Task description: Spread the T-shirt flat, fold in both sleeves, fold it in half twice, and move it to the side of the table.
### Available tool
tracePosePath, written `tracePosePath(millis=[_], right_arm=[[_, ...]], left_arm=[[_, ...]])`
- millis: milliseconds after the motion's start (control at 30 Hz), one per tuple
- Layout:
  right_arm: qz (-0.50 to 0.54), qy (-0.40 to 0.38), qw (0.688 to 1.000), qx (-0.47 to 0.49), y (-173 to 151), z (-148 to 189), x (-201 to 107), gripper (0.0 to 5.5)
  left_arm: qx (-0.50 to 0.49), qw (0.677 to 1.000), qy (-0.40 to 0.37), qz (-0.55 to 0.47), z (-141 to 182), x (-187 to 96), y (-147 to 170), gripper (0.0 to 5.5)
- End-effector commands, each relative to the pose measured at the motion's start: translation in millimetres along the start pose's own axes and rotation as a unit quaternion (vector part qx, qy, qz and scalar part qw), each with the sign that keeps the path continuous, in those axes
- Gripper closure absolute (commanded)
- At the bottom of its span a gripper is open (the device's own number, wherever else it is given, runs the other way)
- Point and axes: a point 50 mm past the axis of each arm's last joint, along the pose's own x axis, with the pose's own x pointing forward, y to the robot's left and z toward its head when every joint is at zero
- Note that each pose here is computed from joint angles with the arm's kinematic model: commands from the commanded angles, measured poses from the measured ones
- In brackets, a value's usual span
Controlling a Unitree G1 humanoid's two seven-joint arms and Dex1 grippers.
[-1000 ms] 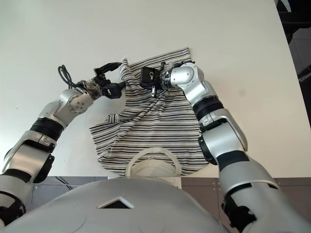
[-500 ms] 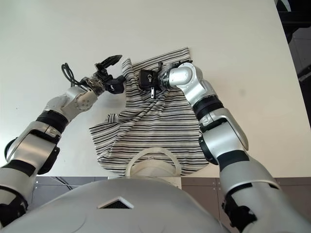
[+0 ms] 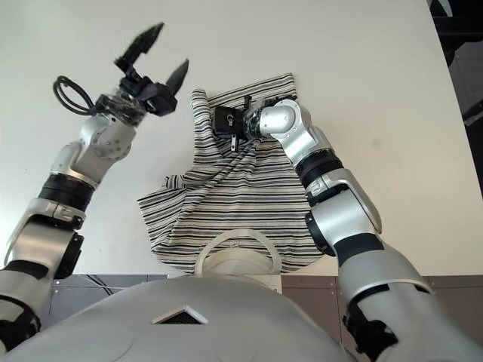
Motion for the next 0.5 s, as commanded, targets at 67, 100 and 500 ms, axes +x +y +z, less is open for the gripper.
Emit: tracePosePath(millis=[67, 100, 500], right_arm=[[0.016, 0.051, 0.998, 0.025, 8, -20, -2, 4.29], [0.015, 0.051, 0.998, 0.025, 7, -20, -2, 4.29], [-0.051, 0.064, 0.996, 0.038, -17, -18, -7, 4.29]], left_arm=[[-0.043, 0.990, 0.007, -0.138, 10, -15, -44, 2.00], [-0.046, 0.985, 0.017, -0.166, 8, -19, -51, 2.00], [-0.035, 0.966, 0.079, -0.242, -13, -49, -52, 2.00]])
